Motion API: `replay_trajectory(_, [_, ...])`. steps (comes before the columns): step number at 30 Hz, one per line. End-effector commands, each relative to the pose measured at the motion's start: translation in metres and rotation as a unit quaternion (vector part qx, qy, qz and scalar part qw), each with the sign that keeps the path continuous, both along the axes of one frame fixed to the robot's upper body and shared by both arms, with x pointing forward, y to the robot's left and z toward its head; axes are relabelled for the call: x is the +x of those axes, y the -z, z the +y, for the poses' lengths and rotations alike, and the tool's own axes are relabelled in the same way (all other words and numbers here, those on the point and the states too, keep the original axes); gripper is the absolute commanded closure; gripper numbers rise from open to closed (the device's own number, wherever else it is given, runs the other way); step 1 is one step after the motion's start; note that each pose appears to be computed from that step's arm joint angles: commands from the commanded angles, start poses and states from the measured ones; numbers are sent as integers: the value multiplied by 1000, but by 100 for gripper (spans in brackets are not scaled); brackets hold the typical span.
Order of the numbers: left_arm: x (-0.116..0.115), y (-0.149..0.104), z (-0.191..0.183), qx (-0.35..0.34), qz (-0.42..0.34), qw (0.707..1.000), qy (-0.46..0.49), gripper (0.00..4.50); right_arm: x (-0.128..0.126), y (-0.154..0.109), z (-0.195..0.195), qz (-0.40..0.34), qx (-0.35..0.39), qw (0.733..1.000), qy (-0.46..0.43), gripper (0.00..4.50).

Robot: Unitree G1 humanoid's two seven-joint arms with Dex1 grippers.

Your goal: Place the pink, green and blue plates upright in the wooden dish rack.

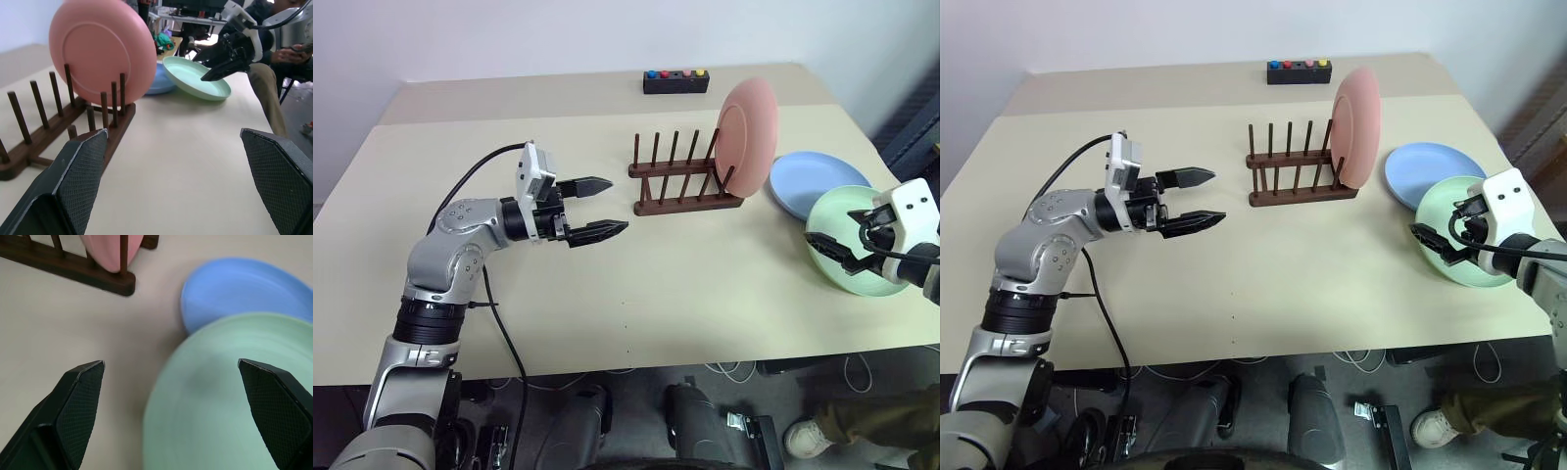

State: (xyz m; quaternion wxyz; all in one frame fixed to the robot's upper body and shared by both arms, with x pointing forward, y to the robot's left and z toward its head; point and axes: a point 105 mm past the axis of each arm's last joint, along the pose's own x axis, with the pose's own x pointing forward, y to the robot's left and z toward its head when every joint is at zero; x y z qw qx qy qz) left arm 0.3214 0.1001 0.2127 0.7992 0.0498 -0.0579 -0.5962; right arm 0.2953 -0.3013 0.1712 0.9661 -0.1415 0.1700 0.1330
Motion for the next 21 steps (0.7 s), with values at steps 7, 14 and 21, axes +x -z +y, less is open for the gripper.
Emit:
replay_trajectory(7, [-5,-17,0,-9,-39,999,15,4,1,0,3,-8,-43,999,1,0])
replay_trajectory(14, [-7,-16,-1,-9,-38,999,20,4,-2,19,-6,14,-72,997,19,0])
replay_trajectory(21, [-8,-16,-3,-10,-39,999,23,1,2,21,-9,11,-59,998,36,26])
